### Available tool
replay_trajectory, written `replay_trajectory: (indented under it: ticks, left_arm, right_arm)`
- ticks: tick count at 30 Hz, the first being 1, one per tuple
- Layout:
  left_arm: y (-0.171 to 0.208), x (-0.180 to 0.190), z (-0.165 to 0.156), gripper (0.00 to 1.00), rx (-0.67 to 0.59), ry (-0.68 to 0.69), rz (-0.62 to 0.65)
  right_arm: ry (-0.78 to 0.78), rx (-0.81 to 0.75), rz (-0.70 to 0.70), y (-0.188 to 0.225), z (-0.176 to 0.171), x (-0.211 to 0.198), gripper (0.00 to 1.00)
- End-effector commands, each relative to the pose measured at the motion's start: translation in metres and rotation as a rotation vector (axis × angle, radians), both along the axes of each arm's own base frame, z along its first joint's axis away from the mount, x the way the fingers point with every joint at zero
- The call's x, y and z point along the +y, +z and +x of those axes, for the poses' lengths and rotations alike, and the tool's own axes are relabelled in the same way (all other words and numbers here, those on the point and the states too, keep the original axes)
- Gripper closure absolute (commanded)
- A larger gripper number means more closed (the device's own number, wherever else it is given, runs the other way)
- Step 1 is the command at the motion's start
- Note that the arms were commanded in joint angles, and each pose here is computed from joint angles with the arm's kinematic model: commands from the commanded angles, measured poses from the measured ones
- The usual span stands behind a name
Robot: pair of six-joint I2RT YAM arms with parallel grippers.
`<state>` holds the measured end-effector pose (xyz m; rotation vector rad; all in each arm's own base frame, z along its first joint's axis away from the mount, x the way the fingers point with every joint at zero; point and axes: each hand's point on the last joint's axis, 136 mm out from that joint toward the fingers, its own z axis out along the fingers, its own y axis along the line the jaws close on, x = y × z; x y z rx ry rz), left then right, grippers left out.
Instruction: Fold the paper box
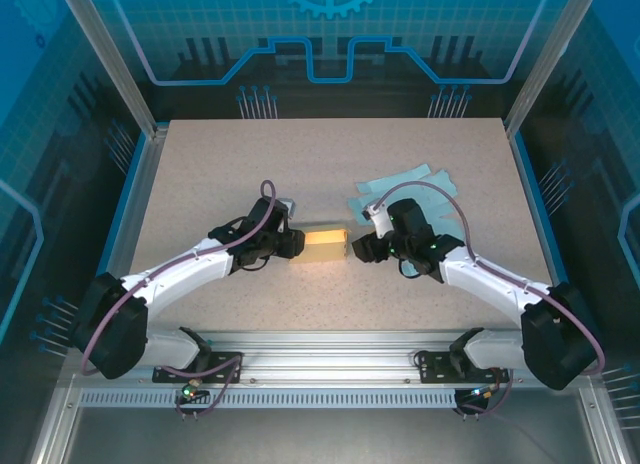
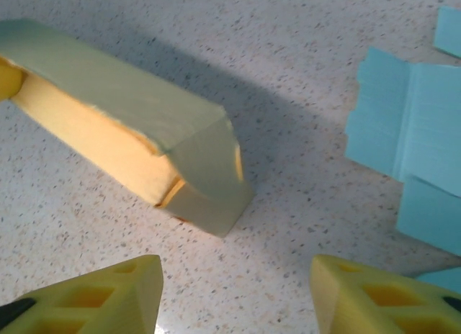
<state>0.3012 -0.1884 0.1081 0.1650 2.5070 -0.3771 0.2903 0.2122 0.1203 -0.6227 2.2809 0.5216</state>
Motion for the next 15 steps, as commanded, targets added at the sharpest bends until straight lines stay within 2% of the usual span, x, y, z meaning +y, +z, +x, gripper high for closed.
replay_trajectory:
  ticks: [1, 11, 15]
  left_arm:
    - [-0.034, 0.024, -0.023, 0.53, 0.138, 0.038, 0.116]
    - [-0.032, 0.023, -0.022, 0.53, 0.137, 0.035, 0.110]
    - [-0.033, 0.022, -0.023, 0.53, 0.139, 0.031, 0.111]
  right_arm:
    - [0.026, -0.016, 0.045, 0.005, 0.006, 0.004, 0.42]
    - [0.077, -0.049, 0.028, -0.002, 0.014, 0.012, 0.43]
    - [0.104, -0.053, 0.040, -0.001, 0.014, 0.016, 0.38]
